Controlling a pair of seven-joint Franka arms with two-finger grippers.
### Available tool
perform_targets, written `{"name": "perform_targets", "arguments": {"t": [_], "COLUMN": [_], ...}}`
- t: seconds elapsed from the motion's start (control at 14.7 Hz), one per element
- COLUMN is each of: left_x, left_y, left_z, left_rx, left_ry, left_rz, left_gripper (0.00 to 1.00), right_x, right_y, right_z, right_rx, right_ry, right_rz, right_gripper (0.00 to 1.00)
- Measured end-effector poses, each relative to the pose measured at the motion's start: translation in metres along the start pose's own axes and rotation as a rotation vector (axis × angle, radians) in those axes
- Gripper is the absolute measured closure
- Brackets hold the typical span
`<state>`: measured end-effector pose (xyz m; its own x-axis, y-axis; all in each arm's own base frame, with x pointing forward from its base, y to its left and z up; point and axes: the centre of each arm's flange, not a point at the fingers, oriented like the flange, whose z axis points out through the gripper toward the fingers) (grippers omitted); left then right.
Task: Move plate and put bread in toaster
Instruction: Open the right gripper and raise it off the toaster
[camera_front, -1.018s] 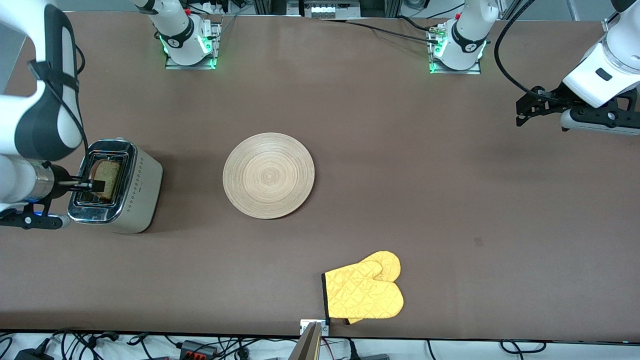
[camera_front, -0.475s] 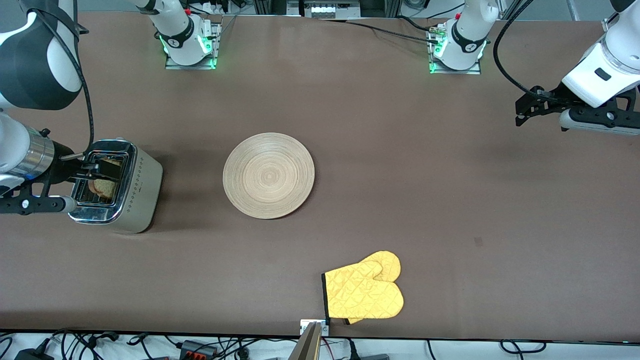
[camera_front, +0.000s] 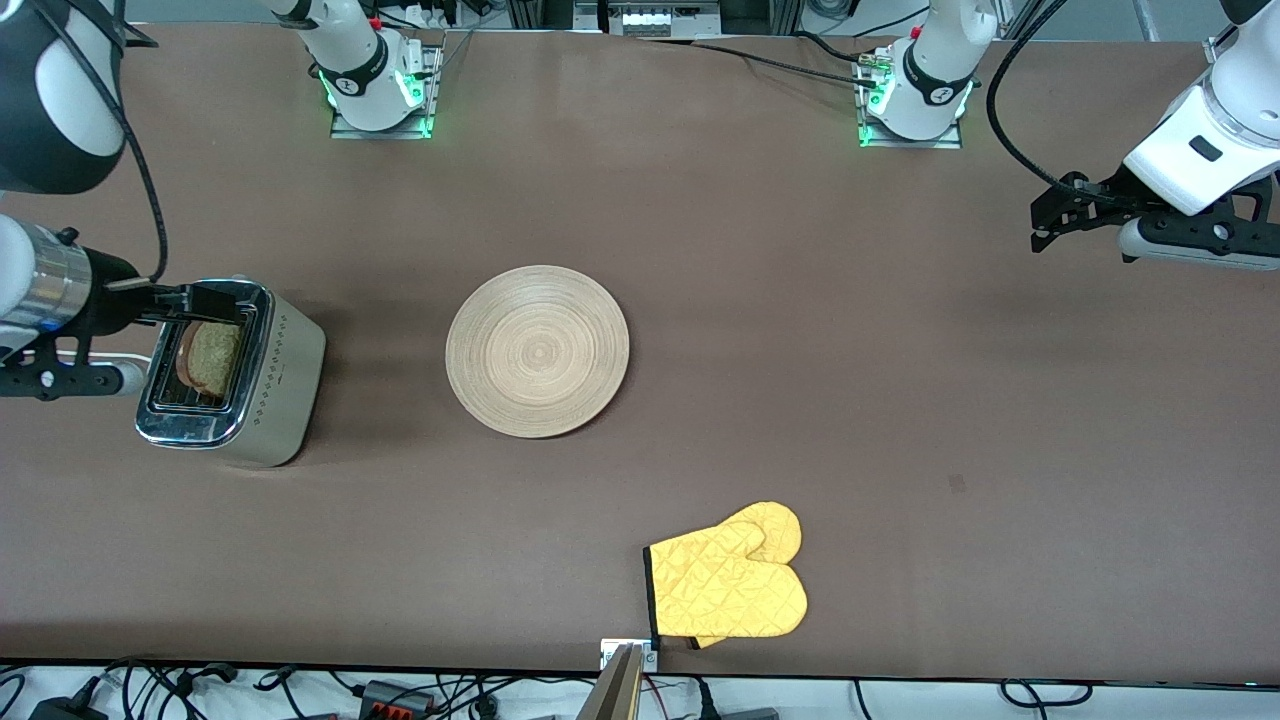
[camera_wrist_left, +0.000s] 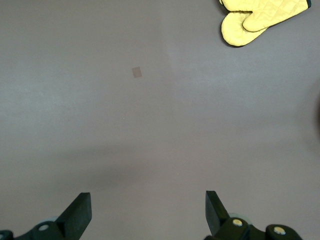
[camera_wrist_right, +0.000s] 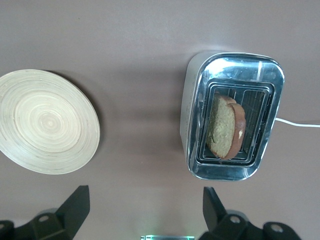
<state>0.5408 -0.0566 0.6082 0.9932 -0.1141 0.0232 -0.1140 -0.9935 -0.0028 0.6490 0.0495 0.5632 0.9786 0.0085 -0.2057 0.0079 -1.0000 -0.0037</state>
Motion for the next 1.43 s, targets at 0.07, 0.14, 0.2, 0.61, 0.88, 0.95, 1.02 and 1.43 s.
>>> {"name": "perform_targets", "arguments": {"t": [0.07, 0.14, 0.2, 0.61, 0.88, 0.95, 1.02, 1.43], "left_x": [0.000, 0.000, 0.000, 0.000, 0.000, 0.000, 0.000, 0.000], "left_y": [0.000, 0.000, 0.000, 0.001, 0.001, 0.001, 0.001, 0.001], "left_z": [0.000, 0.000, 0.000, 0.000, 0.000, 0.000, 0.000, 0.000], "left_rx": [0.000, 0.000, 0.000, 0.000, 0.000, 0.000, 0.000, 0.000], "left_ry": [0.000, 0.000, 0.000, 0.000, 0.000, 0.000, 0.000, 0.000], "left_rz": [0.000, 0.000, 0.000, 0.001, 0.002, 0.002, 0.002, 0.002], "left_gripper": [0.00, 0.00, 0.00, 0.00, 0.00, 0.00, 0.00, 0.00], "right_x": [0.000, 0.001, 0.003, 0.003, 0.003, 0.003, 0.002, -0.046], "right_y": [0.001, 0.002, 0.002, 0.005, 0.010, 0.012, 0.015, 0.052], "right_z": [-0.001, -0.001, -0.002, -0.002, 0.002, 0.003, 0.004, 0.027], "right_rx": [0.002, 0.004, 0.004, 0.006, 0.007, 0.007, 0.009, 0.055], "right_ry": [0.005, 0.014, 0.027, 0.025, 0.013, 0.011, 0.010, 0.108], "right_rz": [-0.001, -0.003, -0.003, 0.039, 0.028, 0.015, 0.013, 0.051], "right_gripper": [0.00, 0.00, 0.00, 0.00, 0.00, 0.00, 0.00, 0.00]}}
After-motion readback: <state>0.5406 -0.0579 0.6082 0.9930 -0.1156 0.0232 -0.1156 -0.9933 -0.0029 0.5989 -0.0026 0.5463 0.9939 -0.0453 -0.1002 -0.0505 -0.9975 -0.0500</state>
